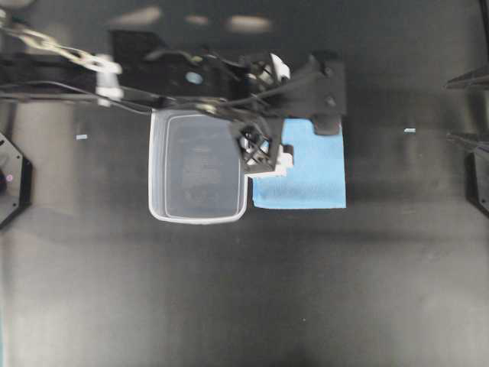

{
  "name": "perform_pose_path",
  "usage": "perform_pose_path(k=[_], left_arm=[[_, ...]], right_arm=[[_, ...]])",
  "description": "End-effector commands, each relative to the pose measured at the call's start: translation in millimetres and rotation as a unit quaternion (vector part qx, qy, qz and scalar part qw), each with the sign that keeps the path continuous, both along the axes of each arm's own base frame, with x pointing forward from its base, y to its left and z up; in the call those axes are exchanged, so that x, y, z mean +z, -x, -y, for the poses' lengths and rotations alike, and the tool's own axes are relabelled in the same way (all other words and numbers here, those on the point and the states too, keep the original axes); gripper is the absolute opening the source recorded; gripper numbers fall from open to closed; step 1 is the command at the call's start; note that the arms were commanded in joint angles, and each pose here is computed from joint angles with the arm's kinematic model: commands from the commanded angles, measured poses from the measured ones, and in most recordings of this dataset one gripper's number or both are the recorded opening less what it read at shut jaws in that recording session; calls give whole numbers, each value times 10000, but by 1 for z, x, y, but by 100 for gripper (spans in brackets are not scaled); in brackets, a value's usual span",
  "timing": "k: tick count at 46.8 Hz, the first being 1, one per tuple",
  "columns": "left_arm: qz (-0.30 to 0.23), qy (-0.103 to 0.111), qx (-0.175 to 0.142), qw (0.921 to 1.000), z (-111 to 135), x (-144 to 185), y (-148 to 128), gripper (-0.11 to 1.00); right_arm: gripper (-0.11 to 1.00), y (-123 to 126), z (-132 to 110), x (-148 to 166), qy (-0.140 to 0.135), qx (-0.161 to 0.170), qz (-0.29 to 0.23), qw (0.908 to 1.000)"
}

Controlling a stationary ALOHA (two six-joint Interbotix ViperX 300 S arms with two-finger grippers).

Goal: Place the blue towel into the container with the left arm.
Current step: 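Reach the left gripper over the container to the blue towel and lower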

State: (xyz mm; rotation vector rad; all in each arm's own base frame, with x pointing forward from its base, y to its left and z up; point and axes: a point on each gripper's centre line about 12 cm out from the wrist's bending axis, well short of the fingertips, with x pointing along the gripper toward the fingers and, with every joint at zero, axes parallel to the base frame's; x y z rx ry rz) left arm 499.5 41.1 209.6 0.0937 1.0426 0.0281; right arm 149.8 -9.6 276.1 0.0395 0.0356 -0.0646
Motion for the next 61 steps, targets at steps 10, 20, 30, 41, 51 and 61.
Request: perform_pose_path(k=[10, 20, 30, 41, 51, 61], left_arm=[[-394, -16, -181, 9991, 11, -57, -31, 88], [-617, -5, -206, 9979, 13, -89, -36, 88], [-692, 11, -214, 9974, 15, -107, -36, 87], [-671, -10, -296, 9973, 20, -107, -35, 56], [-587, -85, -427, 9973, 21, -87, -38, 5], [72, -255, -602, 9978, 21, 2, -39, 5]], right_arm=[[78, 0, 0, 6, -15, -8, 116, 9999], [78, 0, 0, 9, 0, -9, 238, 9997], [78, 0, 0, 8, 12, -8, 191, 9998], [78, 0, 1, 7, 18, -46, 145, 9999], [78, 0, 4, 0, -31, -128, -98, 9999], [78, 1, 4, 3, -18, -129, -37, 9999]])
